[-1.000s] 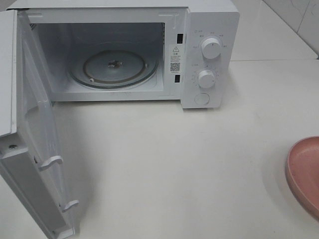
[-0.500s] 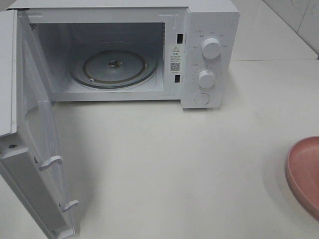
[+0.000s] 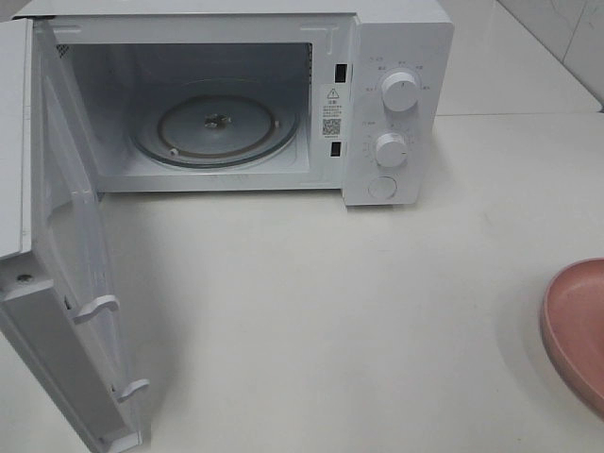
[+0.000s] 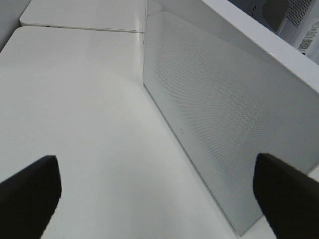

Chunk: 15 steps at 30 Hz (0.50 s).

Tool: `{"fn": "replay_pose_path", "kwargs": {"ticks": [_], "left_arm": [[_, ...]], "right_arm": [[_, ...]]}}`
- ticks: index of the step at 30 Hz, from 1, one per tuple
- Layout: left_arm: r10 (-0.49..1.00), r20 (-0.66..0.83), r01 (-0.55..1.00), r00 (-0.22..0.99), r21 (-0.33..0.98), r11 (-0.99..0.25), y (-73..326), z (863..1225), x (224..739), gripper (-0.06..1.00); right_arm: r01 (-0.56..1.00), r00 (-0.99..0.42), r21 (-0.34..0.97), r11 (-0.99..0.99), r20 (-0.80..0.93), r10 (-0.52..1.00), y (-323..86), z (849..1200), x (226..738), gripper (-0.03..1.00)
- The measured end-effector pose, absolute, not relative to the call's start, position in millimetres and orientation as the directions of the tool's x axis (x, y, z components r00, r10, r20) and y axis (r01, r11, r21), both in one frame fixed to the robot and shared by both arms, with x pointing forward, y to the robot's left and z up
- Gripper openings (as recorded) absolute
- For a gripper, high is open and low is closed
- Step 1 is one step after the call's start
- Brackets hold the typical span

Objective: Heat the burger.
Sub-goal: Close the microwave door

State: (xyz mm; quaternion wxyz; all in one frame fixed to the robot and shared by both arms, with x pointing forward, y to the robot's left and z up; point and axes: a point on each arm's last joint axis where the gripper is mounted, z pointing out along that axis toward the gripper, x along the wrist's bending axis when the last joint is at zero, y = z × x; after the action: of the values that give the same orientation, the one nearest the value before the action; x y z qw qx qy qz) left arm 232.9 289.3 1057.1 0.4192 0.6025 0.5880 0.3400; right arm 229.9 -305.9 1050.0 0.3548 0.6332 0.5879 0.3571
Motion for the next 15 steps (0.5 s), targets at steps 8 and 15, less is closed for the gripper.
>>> {"fn": "replay_pose_path", "kwargs": {"ticks": [8,15], "left_arm": [[0.993,-0.085,0.423,0.079,0.905,0.044,289.1,1057.1,232.9,0.99],[0.992,-0.09,0.415,0.083,0.908,0.047,288.5,1061.6,232.1,0.95]], "right_arm": [[0.491,0.054,0.869,-0.057,0.035,0.998,-305.9,1050.0,229.9,0.75],[0.491,0.054,0.869,-0.057,0.035,0.998,-305.9,1050.0,229.9,0.75]]}}
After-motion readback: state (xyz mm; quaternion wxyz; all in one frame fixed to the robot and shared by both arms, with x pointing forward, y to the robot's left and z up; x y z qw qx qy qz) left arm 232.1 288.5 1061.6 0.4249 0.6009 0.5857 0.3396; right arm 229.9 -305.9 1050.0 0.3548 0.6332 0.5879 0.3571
